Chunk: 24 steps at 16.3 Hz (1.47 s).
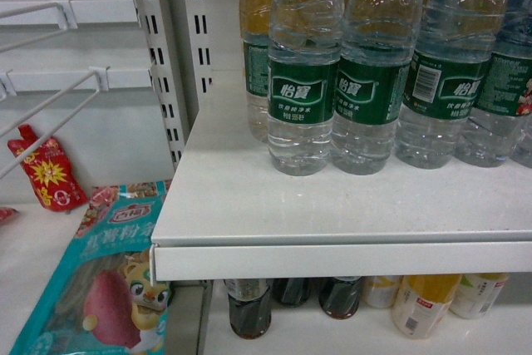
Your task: Move water from second to third shelf
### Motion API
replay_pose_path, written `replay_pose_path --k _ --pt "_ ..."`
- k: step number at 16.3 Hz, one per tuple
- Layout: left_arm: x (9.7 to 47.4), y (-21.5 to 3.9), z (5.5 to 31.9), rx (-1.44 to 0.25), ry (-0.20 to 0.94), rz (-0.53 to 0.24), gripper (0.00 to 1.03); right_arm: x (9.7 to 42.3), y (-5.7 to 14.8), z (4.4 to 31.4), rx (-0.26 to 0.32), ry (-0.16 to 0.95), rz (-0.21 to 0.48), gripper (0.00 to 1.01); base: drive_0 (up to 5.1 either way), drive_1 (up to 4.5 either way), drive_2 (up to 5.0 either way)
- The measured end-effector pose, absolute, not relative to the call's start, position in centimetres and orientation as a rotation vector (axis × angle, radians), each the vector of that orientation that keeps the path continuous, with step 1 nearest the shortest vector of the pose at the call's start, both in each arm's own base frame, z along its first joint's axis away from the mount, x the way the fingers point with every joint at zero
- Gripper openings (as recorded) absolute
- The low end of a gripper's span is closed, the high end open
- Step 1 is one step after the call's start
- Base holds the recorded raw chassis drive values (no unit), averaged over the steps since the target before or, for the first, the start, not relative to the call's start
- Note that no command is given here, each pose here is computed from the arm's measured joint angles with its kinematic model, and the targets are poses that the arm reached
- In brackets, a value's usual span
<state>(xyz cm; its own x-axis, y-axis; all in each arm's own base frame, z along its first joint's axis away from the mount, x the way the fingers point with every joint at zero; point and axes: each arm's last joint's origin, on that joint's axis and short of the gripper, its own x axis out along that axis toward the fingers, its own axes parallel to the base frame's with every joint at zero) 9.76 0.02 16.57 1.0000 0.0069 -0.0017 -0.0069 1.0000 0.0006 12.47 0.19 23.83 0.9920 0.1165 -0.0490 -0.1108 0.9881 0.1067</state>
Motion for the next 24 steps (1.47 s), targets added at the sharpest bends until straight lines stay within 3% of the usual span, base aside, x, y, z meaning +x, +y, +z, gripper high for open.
replay_pose_path --k 3,13,17,20,24 --pt "9.8 0.0 16.6 0.001 0.003 0.001 0.98 12.4 0.1 23.9 0.103 0.052 0.086 0.41 0.0 0.00 0.0" --pt "9.8 0.0 16.6 0.001 0.002 0.000 0.98 12.4 0.1 23.8 0.104 0.055 0.087 0.41 0.0 0.00 0.0" --pt "9.8 0.0 16.6 0.001 0.002 0.000 0.98 13.2 1.0 24.5 0.119 -0.038 0.206 0.41 0.0 0.00 0.0" --pt "9.8 0.0 16.6 0.001 0.002 0.001 0.98 14.3 2.3 23.9 0.122 -0.004 0.274 0.41 0.0 0.00 0.0" --pt "9.8 0.0 16.6 0.001 0.002 0.000 0.98 16.1 3.0 20.9 0.100 0.102 0.295 0.41 0.0 0.00 0.0"
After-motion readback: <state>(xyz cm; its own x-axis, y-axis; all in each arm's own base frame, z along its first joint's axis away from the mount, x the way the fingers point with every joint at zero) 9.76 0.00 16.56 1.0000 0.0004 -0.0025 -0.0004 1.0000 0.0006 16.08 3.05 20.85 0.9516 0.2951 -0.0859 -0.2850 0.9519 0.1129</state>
